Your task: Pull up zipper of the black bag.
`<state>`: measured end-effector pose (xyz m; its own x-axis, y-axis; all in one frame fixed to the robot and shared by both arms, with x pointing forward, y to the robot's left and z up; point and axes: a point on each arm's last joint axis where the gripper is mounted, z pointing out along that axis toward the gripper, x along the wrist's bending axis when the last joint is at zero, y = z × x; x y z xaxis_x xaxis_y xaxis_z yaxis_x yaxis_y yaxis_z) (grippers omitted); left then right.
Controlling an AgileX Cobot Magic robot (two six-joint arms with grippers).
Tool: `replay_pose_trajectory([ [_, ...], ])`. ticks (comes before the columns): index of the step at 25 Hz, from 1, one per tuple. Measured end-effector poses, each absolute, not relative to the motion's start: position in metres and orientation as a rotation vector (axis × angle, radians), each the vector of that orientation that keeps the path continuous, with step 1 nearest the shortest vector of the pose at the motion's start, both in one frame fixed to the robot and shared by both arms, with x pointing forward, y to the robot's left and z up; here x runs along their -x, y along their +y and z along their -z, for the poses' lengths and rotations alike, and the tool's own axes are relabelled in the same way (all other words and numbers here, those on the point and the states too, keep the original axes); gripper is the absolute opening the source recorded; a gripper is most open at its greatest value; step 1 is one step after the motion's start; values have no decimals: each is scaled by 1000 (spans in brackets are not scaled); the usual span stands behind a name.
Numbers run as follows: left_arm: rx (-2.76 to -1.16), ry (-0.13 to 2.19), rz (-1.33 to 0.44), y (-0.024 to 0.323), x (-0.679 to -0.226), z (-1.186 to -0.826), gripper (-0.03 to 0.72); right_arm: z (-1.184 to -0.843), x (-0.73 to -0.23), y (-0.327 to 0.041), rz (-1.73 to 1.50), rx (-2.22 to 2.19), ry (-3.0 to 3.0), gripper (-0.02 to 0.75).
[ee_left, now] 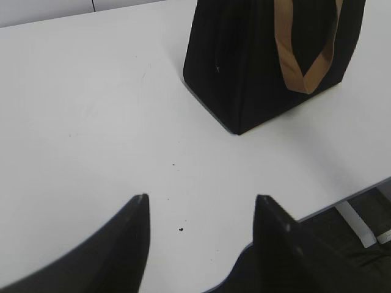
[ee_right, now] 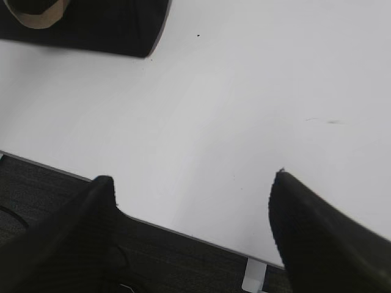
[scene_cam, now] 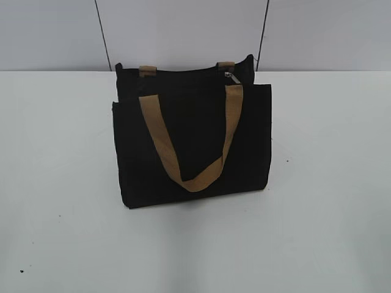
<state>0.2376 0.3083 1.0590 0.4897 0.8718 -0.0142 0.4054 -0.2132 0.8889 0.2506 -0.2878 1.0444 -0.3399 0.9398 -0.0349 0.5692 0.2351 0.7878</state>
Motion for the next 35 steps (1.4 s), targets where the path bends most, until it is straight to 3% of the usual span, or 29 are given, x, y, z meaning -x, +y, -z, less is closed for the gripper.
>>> replay_pose_trajectory([
  [9, -1800, 1099, -655, 308, -238, -1059, 398, -1044, -251, -288, -948, -1379, 1998, 587],
  [25, -1494, 1560, -971, 307, -229, -1059, 314, -1045, -232, -290, -969, -1419, 1754, 586],
  [35, -1477, 1583, -986, 306, -229, -1059, 311, -1045, -232, -290, -969, -1421, 1753, 586],
])
